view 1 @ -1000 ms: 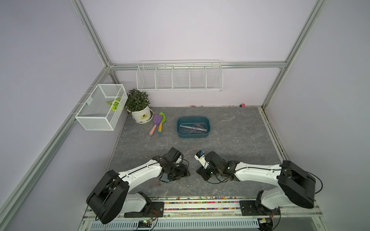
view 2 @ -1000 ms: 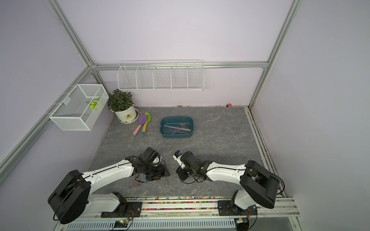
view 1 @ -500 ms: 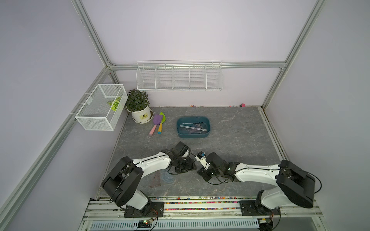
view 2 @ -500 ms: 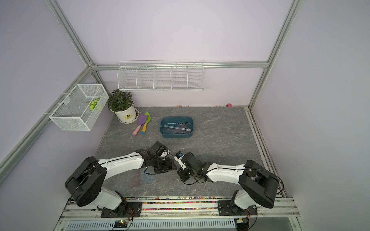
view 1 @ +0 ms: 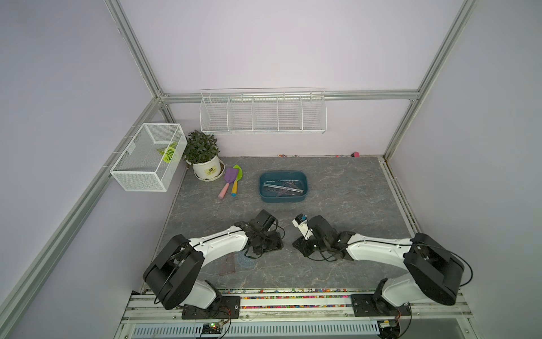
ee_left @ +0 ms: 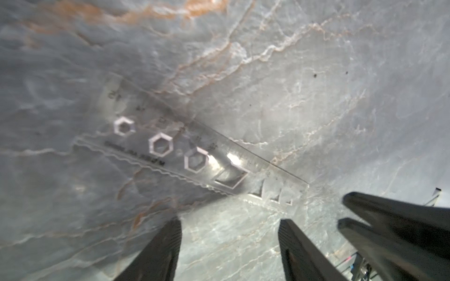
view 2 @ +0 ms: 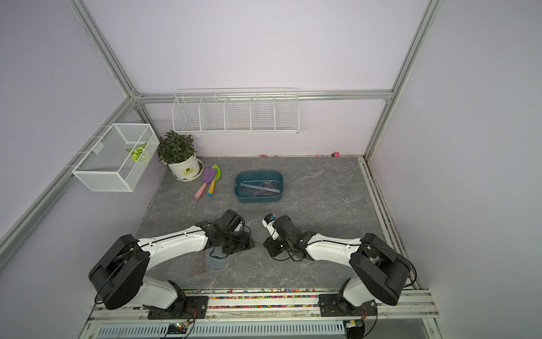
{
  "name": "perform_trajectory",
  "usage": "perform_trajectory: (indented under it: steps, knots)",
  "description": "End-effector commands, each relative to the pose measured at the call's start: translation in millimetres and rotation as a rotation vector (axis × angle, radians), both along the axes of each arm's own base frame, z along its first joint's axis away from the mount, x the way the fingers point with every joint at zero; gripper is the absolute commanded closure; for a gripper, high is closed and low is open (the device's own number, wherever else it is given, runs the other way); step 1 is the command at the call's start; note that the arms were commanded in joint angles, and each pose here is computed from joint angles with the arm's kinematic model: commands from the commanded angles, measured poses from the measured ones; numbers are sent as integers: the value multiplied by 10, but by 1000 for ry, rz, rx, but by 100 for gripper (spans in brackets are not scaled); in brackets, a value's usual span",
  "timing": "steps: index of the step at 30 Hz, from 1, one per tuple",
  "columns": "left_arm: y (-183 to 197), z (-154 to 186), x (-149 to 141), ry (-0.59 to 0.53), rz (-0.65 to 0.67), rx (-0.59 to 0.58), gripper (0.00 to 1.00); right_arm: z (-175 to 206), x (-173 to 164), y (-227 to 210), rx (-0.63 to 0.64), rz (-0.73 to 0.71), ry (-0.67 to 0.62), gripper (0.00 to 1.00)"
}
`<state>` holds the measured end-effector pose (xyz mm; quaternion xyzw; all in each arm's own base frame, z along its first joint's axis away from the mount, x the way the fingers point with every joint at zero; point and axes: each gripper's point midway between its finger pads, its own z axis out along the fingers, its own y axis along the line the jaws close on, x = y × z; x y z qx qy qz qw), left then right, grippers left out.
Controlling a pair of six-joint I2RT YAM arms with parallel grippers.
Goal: Put the scattered rulers into the storage box
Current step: Adjust the ruler at the center of the board.
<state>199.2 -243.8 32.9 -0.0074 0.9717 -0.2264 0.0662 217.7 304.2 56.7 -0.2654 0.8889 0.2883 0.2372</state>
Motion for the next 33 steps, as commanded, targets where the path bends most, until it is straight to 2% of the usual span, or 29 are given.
perform_trajectory:
  steps: [1,12,23,33]
  knots:
    - [194,-182,33,-4,59,88,31,-10,92,94,3,23,16,78]
    - [30,-304,263,-22,45,45,31,-264,74,262,8,56,120,78]
    - [-152,-383,260,7,11,-30,32,-396,-123,185,23,34,186,79]
    - [-155,-325,306,-14,12,-62,32,-356,-129,239,71,29,210,79]
